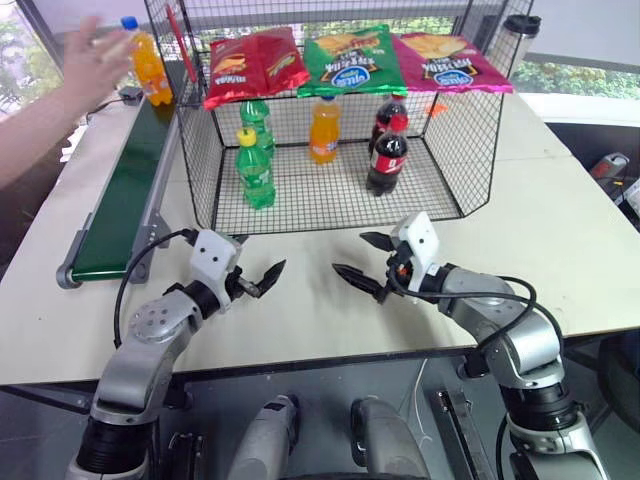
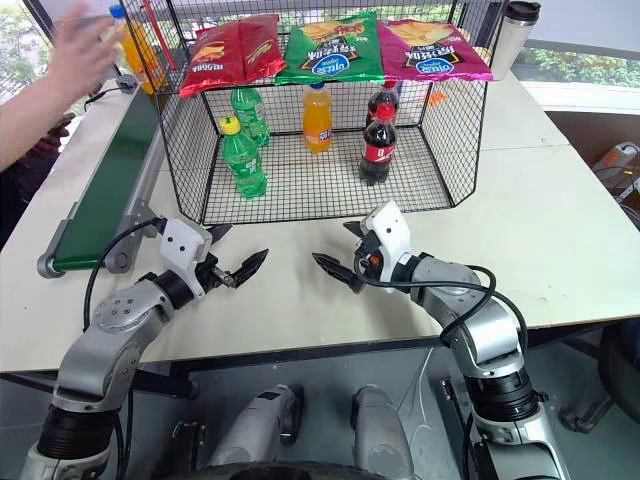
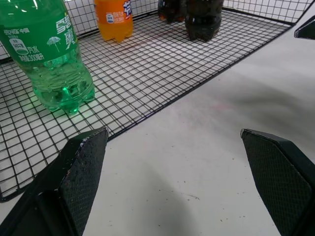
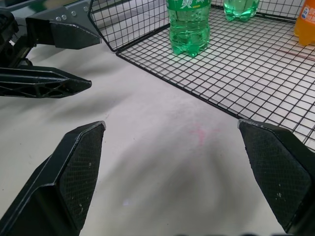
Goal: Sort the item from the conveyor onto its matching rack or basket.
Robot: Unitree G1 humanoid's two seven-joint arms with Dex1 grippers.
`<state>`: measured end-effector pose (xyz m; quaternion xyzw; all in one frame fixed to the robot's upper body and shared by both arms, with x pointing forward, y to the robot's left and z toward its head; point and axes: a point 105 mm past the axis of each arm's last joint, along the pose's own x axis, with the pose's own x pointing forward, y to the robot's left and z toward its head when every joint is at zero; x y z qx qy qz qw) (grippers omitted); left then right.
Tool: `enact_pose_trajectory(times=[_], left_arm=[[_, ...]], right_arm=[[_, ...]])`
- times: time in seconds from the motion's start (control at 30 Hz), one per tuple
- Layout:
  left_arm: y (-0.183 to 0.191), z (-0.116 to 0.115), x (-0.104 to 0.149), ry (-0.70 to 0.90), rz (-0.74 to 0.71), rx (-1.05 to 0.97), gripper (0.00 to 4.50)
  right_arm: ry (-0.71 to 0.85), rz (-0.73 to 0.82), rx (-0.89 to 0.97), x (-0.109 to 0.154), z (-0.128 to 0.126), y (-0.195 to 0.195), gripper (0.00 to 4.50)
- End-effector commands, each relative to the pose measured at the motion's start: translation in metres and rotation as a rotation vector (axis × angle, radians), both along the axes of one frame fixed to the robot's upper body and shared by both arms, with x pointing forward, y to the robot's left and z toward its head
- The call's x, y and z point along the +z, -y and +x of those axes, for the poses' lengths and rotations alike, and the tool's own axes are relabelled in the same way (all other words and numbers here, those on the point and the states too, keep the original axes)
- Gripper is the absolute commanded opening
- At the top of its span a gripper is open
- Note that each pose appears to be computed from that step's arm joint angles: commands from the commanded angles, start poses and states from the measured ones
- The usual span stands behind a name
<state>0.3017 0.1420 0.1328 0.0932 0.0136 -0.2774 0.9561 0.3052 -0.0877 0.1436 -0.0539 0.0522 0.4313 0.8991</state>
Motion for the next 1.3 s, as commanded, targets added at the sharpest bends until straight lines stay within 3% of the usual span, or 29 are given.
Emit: enact_pose_trajectory(times=[0.03, 0.37, 0.47, 0.6, 0.87, 1.3], left_arm=[[-0.005, -0.001, 0.022, 0.078, -0.008, 0.016, 4.50], [-0.072, -0.009, 0.088, 0.202, -0.061, 0.223, 4.50], [-0.097, -0.014, 0.095, 0.195, -0.066, 0.281, 4.50], [-0.133, -0.023, 0.084, 0.121, -0.094, 0.358, 4.50], [-0.165, -0.037, 0.063, 0.037, -0.089, 0.444, 4.50], [-0.199, -0.039, 0.059, 0.038, -0.100, 0.562, 4.50]], right_arm=[[0.056, 0.017, 0.050, 0.019, -0.005, -0.005, 4.47], [0.135, -0.004, 0.286, 0.053, -0.032, -0.018, 4.47], [0.149, -0.001, 0.327, 0.059, -0.035, -0.024, 4.47], [0.163, 0.000, 0.379, 0.064, -0.040, -0.030, 4.47], [0.166, -0.012, 0.414, 0.062, -0.040, -0.030, 4.47], [0.164, -0.030, 0.408, 0.046, -0.041, -0.026, 4.47]])
